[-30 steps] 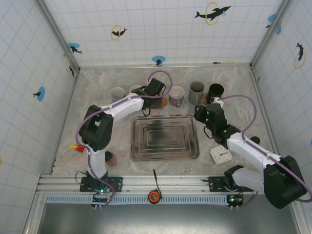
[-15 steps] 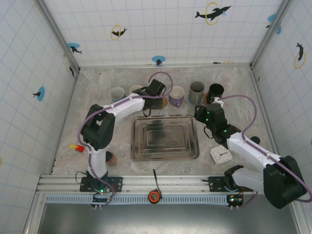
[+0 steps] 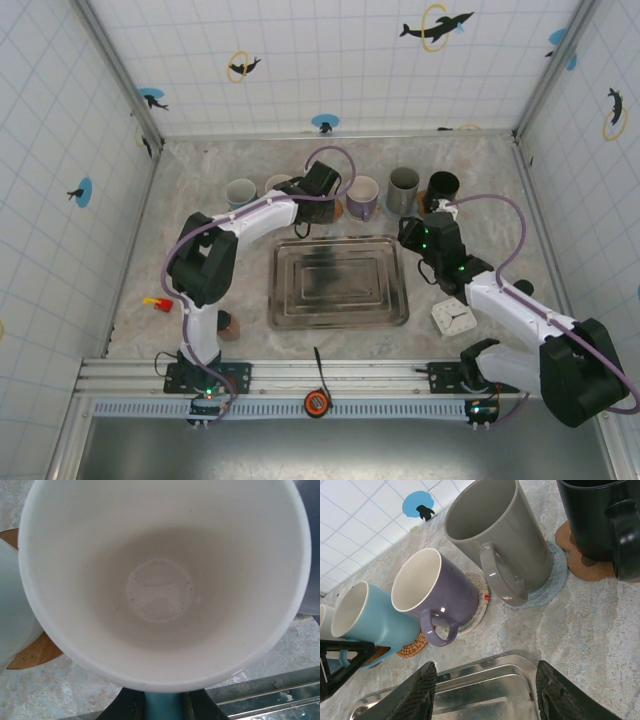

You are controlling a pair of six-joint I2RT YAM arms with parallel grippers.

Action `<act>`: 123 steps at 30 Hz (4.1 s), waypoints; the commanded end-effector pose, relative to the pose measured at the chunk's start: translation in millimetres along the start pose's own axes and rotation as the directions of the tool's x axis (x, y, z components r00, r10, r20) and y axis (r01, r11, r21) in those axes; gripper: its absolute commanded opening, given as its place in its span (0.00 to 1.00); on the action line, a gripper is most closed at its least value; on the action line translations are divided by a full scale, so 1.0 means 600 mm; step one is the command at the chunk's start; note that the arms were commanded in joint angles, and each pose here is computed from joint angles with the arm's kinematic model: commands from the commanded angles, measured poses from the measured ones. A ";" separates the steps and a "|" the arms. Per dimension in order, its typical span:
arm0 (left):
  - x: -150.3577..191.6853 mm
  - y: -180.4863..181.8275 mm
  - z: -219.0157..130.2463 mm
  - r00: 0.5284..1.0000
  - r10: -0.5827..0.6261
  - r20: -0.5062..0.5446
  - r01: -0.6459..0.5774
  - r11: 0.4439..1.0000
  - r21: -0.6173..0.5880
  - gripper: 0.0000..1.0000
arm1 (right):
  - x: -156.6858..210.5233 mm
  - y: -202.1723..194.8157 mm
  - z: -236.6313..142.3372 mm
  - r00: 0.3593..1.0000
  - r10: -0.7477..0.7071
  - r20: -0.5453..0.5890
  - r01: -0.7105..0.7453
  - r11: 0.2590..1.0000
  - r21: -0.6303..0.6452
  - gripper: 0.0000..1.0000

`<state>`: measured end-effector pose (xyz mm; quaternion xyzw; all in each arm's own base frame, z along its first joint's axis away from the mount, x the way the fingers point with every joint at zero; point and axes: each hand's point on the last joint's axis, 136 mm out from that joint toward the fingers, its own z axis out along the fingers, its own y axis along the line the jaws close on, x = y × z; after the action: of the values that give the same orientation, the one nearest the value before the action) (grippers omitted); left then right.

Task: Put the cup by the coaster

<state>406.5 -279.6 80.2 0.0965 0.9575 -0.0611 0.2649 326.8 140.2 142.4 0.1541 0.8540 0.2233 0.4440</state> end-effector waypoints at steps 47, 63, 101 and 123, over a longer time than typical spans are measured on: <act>-0.037 -0.020 -0.045 0.998 -0.019 0.054 0.014 0.996 0.090 0.45 | -0.038 0.031 0.000 0.999 0.009 0.043 -0.008 0.999 -0.041 0.61; -0.085 -0.007 -0.200 0.958 -0.090 0.273 0.041 0.983 0.179 0.54 | -0.045 0.033 -0.009 0.999 0.010 0.050 -0.008 0.999 -0.042 0.62; 0.054 0.280 -0.428 0.700 -0.081 0.710 0.308 0.931 -0.197 0.97 | -0.132 -0.093 -0.210 0.936 -0.222 0.273 0.154 0.956 0.250 1.00; 0.077 0.411 -0.272 0.732 -0.179 0.657 0.416 0.881 -0.224 0.97 | -0.108 -0.224 -0.174 0.938 -0.261 0.227 0.140 0.887 0.441 1.00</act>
<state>330.3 1.1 175.5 -0.1549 0.8200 0.0668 0.5469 260.6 -29.1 170.5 0.1888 0.8216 -0.0417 0.5364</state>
